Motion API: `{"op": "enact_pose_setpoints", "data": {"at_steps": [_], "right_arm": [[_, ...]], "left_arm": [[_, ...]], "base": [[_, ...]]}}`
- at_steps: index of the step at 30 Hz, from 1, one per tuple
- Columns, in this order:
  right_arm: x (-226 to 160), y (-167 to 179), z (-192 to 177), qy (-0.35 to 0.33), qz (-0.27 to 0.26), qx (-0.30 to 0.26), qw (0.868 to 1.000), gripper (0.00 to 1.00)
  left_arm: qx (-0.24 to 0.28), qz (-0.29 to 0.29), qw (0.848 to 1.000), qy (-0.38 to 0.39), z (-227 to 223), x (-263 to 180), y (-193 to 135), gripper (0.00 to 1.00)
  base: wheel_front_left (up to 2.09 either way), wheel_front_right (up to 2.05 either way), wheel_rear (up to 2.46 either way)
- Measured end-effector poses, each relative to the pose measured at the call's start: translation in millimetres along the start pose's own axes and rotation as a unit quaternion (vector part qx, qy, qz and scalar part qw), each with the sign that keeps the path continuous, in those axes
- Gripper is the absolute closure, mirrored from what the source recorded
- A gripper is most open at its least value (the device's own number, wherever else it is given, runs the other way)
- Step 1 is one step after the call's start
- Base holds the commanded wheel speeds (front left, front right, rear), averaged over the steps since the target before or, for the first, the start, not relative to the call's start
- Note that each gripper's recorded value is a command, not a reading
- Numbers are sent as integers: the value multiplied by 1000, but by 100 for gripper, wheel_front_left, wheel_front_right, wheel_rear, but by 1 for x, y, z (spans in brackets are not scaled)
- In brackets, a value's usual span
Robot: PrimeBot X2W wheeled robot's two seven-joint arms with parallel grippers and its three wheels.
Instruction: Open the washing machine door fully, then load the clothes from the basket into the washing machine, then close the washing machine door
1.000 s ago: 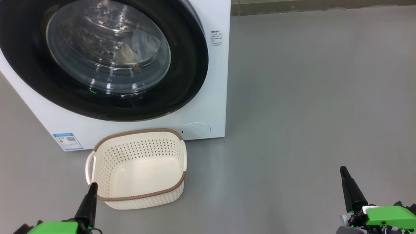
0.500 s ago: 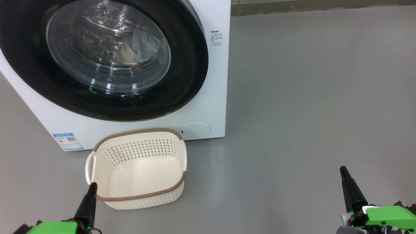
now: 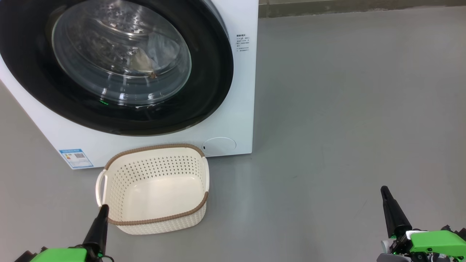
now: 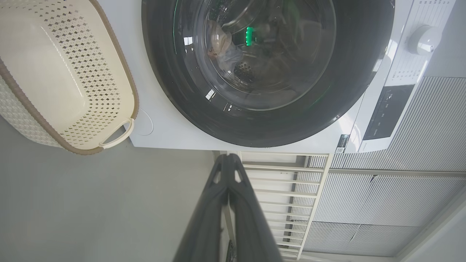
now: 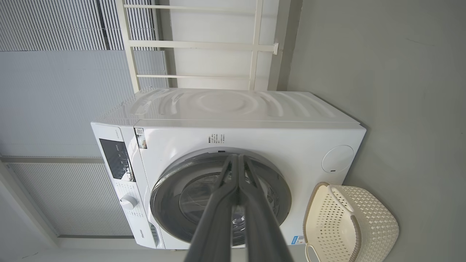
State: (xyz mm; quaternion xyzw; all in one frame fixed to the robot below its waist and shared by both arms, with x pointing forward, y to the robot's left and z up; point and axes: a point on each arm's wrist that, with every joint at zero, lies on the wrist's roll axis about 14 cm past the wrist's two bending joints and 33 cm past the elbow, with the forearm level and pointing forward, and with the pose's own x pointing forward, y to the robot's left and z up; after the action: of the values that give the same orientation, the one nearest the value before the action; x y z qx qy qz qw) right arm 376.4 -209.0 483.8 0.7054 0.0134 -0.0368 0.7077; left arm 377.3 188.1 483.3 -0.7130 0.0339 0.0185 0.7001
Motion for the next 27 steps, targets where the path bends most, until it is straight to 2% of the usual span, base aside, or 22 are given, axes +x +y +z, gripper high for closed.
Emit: {"op": "enact_pose_setpoints", "data": {"at_steps": [27], "right_arm": [[0,0,0,0,0,0,1000,100]], "left_arm": [[-1,0,1000,2,-1,0,0,100]], "base": [[0,0,0]]}}
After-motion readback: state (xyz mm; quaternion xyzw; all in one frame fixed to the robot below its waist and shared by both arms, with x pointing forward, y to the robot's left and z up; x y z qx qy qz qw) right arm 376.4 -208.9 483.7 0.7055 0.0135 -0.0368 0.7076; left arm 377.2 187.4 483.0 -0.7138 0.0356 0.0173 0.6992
